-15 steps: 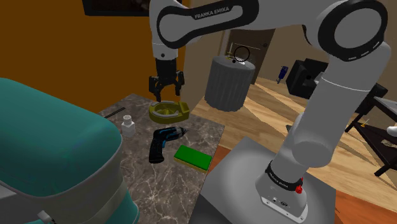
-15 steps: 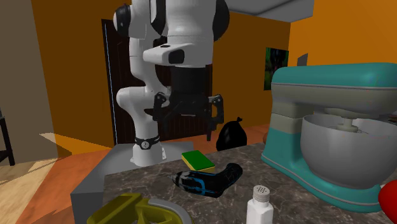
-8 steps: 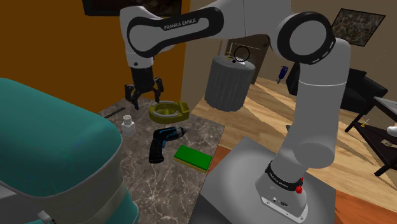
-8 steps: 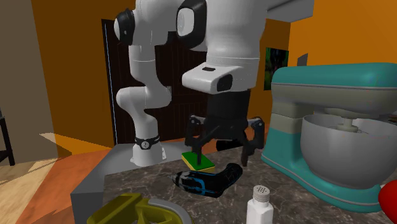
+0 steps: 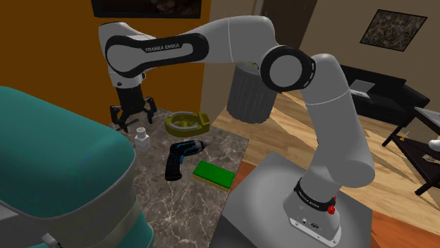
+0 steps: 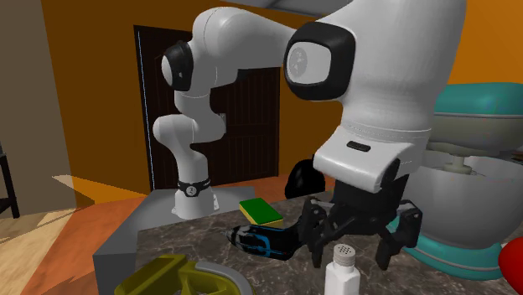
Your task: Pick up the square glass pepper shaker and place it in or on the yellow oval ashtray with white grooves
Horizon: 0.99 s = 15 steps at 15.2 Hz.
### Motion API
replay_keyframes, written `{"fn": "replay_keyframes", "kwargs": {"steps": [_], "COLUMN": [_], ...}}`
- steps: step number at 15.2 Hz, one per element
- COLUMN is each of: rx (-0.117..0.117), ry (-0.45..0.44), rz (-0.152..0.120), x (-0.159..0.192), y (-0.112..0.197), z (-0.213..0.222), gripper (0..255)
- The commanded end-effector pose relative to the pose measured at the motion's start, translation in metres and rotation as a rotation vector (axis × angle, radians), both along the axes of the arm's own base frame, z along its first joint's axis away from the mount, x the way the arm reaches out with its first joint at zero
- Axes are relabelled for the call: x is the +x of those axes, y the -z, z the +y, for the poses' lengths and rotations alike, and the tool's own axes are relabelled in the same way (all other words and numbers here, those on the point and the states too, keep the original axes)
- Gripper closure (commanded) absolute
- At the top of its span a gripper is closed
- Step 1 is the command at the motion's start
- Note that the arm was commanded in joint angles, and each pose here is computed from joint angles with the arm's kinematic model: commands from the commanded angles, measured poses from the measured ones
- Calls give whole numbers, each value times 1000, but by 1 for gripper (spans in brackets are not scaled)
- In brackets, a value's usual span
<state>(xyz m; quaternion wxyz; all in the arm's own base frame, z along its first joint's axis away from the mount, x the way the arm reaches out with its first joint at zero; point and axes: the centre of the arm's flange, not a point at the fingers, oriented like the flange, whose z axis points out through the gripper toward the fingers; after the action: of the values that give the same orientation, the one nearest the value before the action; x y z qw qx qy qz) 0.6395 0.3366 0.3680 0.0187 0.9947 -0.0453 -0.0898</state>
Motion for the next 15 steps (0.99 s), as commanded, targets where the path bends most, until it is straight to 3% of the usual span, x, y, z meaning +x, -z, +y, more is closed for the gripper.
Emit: {"fn": "replay_keyframes", "kwargs": {"steps": [1, 8, 15], "rx": [0, 0, 0], "ry": [0, 0, 0], "rz": [3, 3, 3], "x": [3, -3, -3], "y": [8, 42, 42], "z": [8, 7, 7], "gripper": [0, 0, 0]}}
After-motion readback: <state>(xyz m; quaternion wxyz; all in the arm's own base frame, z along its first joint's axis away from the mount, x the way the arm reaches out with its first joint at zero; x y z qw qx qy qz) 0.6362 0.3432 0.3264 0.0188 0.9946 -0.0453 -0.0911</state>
